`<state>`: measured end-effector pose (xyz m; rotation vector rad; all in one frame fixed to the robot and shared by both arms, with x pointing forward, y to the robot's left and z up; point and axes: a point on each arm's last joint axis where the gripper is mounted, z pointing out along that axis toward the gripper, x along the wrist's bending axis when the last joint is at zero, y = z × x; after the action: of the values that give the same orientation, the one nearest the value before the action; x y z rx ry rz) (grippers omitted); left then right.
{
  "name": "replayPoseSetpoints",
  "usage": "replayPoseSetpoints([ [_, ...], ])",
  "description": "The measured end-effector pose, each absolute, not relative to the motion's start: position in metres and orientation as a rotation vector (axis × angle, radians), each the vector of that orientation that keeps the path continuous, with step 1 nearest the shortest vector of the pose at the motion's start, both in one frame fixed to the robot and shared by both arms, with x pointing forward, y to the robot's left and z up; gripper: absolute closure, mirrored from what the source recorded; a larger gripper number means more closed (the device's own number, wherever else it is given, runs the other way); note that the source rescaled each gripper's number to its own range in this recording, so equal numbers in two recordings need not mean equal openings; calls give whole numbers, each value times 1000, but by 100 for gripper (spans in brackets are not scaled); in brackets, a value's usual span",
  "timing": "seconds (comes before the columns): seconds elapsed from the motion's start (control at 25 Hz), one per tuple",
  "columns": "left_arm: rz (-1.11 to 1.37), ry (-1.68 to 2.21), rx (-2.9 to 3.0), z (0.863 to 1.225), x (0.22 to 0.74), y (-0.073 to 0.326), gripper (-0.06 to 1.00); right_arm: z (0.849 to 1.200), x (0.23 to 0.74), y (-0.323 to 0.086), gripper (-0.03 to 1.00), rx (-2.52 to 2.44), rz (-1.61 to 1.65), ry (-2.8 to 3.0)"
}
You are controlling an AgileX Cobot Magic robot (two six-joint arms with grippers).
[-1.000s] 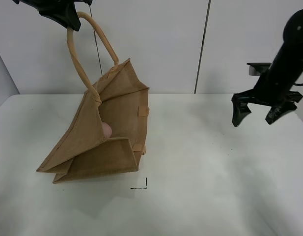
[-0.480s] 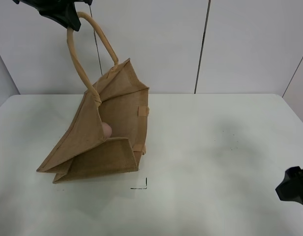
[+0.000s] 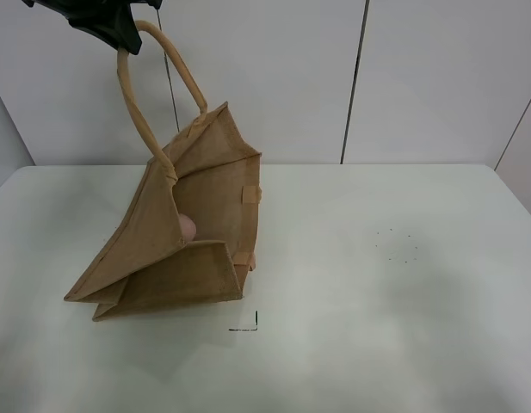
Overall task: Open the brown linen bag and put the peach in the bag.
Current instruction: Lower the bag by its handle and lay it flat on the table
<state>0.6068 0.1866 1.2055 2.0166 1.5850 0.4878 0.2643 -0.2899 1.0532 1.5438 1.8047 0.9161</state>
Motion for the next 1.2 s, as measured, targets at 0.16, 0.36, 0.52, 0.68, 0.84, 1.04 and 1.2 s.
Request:
replayPoseSetpoints([
  [0.16, 488, 1585, 2017, 1205, 607, 187, 94, 1055, 254, -291, -3, 1498, 960, 1757],
  [0.36, 488, 1585, 2017, 1205, 607, 187, 94, 1055, 249, -291, -3, 1481, 977, 1734],
  [0.52, 488, 1585, 2017, 1205, 607, 187, 94, 1055, 240, -291, -3, 1437, 1017, 1689],
  [0.68, 485, 1588, 2020, 1204, 607, 187, 94, 1055, 234, -292, -3, 1412, 1040, 1663],
  [0.84, 426, 1624, 2066, 1184, 609, 185, 94, 1055, 234, -291, -3, 1412, 1043, 1662],
  [1.04, 316, 1686, 2136, 1128, 624, 178, 94, 1055, 233, -291, -3, 1412, 1043, 1661],
  [1.2, 246, 1740, 2186, 1064, 649, 169, 94, 1055, 233, -291, -3, 1412, 1043, 1661],
])
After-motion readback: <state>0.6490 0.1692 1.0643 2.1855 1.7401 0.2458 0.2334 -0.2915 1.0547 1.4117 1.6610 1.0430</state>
